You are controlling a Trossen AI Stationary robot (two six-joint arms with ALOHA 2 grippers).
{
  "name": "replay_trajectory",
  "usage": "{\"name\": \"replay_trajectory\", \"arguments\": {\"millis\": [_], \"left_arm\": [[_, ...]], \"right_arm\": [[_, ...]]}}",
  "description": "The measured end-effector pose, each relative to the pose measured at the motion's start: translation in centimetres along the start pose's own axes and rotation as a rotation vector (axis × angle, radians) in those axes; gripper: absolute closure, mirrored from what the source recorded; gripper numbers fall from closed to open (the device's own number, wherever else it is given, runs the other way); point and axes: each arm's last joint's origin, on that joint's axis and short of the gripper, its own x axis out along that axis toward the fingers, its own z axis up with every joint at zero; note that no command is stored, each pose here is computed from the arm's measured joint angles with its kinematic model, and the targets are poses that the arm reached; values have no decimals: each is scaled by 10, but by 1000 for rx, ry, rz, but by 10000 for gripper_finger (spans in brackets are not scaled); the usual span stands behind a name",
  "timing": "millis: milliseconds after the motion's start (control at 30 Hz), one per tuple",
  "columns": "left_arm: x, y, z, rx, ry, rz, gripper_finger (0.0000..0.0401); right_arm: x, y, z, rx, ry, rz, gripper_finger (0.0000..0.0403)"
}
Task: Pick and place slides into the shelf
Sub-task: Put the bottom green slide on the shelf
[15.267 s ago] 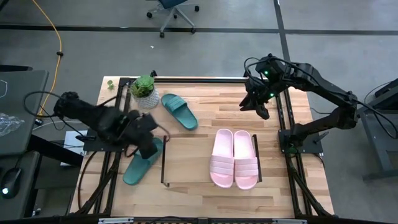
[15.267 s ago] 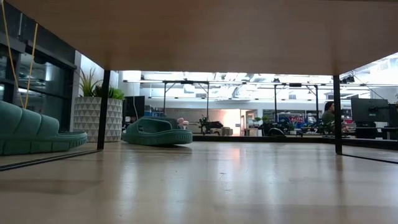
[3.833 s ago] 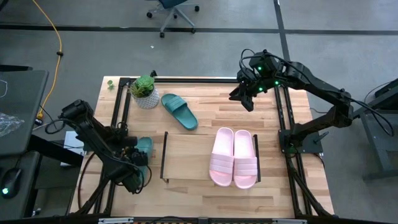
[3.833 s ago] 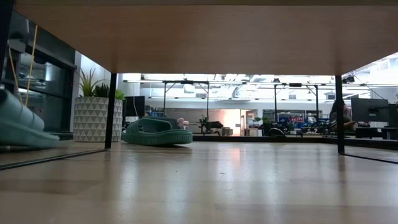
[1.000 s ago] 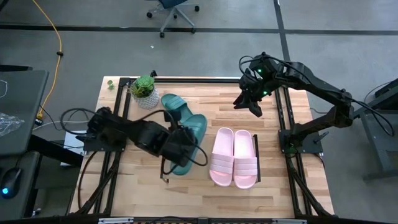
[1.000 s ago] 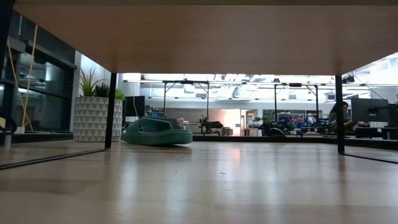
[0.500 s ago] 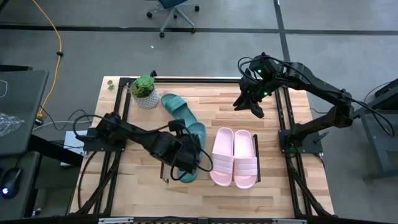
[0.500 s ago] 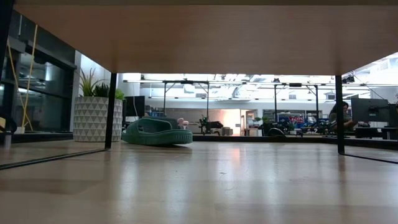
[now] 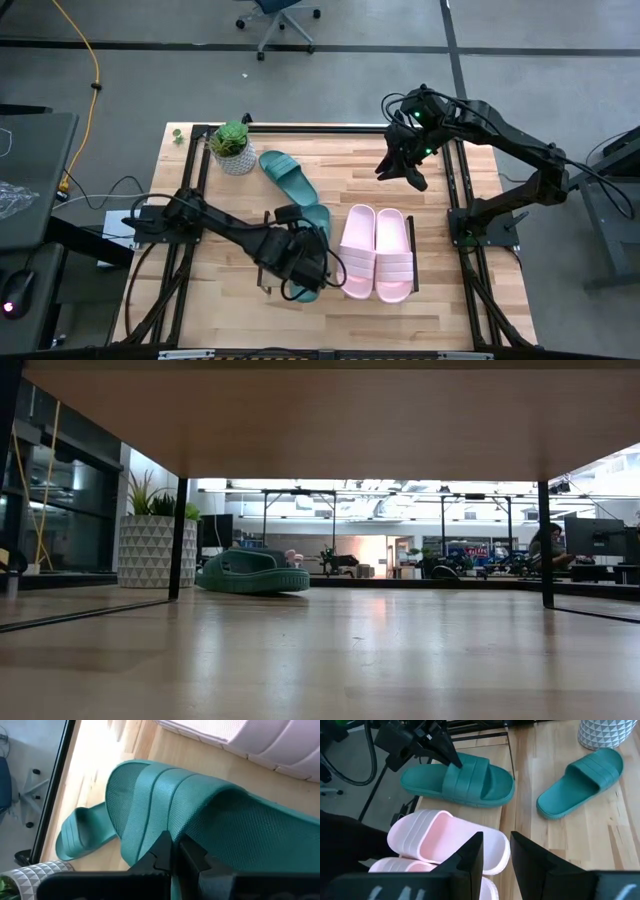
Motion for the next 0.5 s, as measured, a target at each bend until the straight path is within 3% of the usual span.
{"name": "replay_trajectory", "arguments": {"millis": [500], "left_arm": [[-1,5,1,82,-7,11,401]], "right_arm": [[0,0,0,-3,0,-1,316]]}}
